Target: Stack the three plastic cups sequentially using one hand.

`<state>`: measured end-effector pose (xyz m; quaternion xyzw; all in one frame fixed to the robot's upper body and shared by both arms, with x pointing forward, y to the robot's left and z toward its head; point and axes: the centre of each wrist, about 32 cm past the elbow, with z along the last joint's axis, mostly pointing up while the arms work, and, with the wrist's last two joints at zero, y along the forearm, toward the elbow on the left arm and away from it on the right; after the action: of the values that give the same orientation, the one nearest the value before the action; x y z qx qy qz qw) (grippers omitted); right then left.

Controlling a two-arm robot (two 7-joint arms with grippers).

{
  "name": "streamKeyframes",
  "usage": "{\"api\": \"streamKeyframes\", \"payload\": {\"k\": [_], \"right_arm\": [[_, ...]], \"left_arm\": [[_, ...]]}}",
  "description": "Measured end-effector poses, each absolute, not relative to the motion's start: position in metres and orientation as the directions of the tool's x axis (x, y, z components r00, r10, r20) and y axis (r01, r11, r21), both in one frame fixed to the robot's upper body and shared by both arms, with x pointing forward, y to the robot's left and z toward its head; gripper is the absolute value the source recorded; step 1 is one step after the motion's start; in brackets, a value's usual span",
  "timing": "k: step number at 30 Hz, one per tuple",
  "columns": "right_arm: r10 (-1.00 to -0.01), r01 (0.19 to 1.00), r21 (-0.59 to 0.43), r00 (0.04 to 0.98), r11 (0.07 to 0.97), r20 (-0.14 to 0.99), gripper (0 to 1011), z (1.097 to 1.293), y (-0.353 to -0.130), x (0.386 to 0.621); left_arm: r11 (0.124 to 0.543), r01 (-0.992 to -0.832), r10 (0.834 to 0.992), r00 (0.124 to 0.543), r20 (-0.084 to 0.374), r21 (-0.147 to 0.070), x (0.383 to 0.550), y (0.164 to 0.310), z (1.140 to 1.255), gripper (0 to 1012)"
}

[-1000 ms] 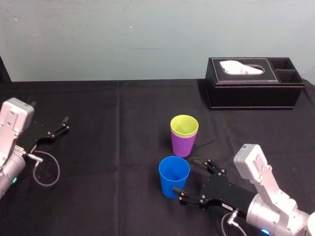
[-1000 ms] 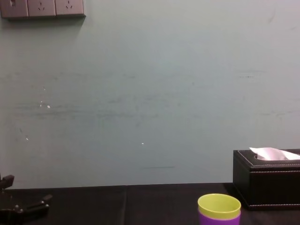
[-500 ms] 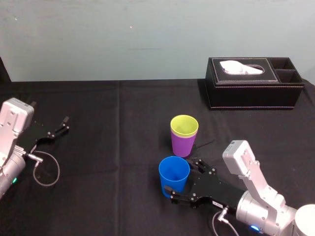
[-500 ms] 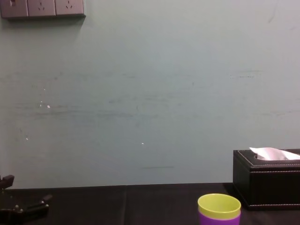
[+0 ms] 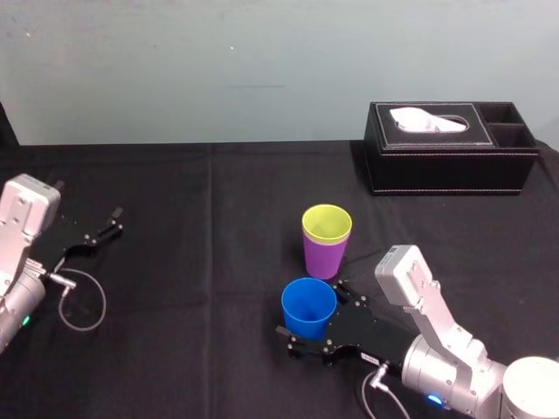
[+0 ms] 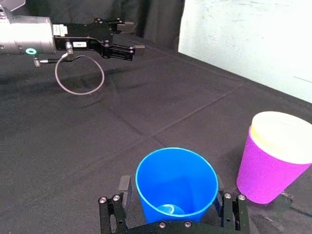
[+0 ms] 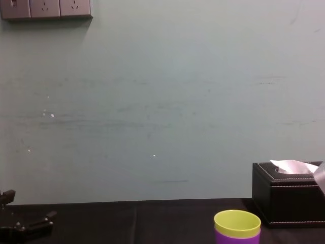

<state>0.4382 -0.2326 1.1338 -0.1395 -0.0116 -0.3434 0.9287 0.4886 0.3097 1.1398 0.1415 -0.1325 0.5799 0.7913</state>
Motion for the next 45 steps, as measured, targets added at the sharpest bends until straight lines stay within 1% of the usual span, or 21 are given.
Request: {"api": "streamKeyframes", "payload": {"k": [4, 7, 8, 11, 12, 15, 22, 31, 35, 41, 45], "right_arm": [[-0.635, 0.642, -0.251, 0.763, 0.725, 0.117, 997, 1.134, -0.233, 0.438], [-0.636, 0.642, -0.251, 0.763, 0.724, 0.117, 947, 1.134, -0.233, 0.438], [-0.636, 0.642, -0.250, 0.763, 0.724, 0.117, 907, 1.134, -0.234, 0.438], [-0.636, 0.643, -0.250, 0.763, 0.724, 0.117, 853, 1.134, -0.234, 0.437], [-0.636, 0.643, -0.250, 0.763, 0.724, 0.117, 805, 1.134, -0.234, 0.437], [-0.636, 0.643, -0.249, 0.762, 0.724, 0.117, 764, 1.134, -0.234, 0.437], [-0.637, 0.643, -0.248, 0.762, 0.724, 0.118, 734, 1.134, -0.234, 0.437], [-0.638, 0.646, -0.239, 0.761, 0.725, 0.121, 731, 1.135, -0.235, 0.436], [-0.648, 0.658, -0.231, 0.751, 0.716, 0.131, 731, 1.141, -0.236, 0.433], [-0.672, 0.686, -0.240, 0.725, 0.687, 0.150, 731, 1.161, -0.238, 0.429], [-0.689, 0.707, -0.234, 0.706, 0.668, 0.166, 731, 1.180, -0.241, 0.428]], "left_arm": [[0.287, -0.955, 0.880, 0.292, 0.374, 0.070, 0.489, 0.310, 1.140, 1010], [0.287, -0.955, 0.880, 0.292, 0.374, 0.070, 0.489, 0.310, 1.140, 1010], [0.287, -0.955, 0.880, 0.292, 0.374, 0.070, 0.489, 0.310, 1.140, 1010], [0.287, -0.955, 0.880, 0.292, 0.374, 0.070, 0.489, 0.310, 1.140, 1010], [0.287, -0.955, 0.880, 0.292, 0.374, 0.070, 0.489, 0.310, 1.140, 1010], [0.287, -0.955, 0.880, 0.292, 0.374, 0.070, 0.489, 0.310, 1.140, 1010], [0.287, -0.955, 0.880, 0.292, 0.374, 0.070, 0.489, 0.310, 1.140, 1010], [0.287, -0.955, 0.880, 0.292, 0.374, 0.070, 0.489, 0.310, 1.140, 1010], [0.287, -0.955, 0.880, 0.292, 0.374, 0.070, 0.489, 0.310, 1.140, 1010], [0.287, -0.955, 0.880, 0.292, 0.374, 0.070, 0.489, 0.310, 1.140, 1010], [0.287, -0.955, 0.880, 0.292, 0.374, 0.070, 0.489, 0.310, 1.140, 1010]]}}
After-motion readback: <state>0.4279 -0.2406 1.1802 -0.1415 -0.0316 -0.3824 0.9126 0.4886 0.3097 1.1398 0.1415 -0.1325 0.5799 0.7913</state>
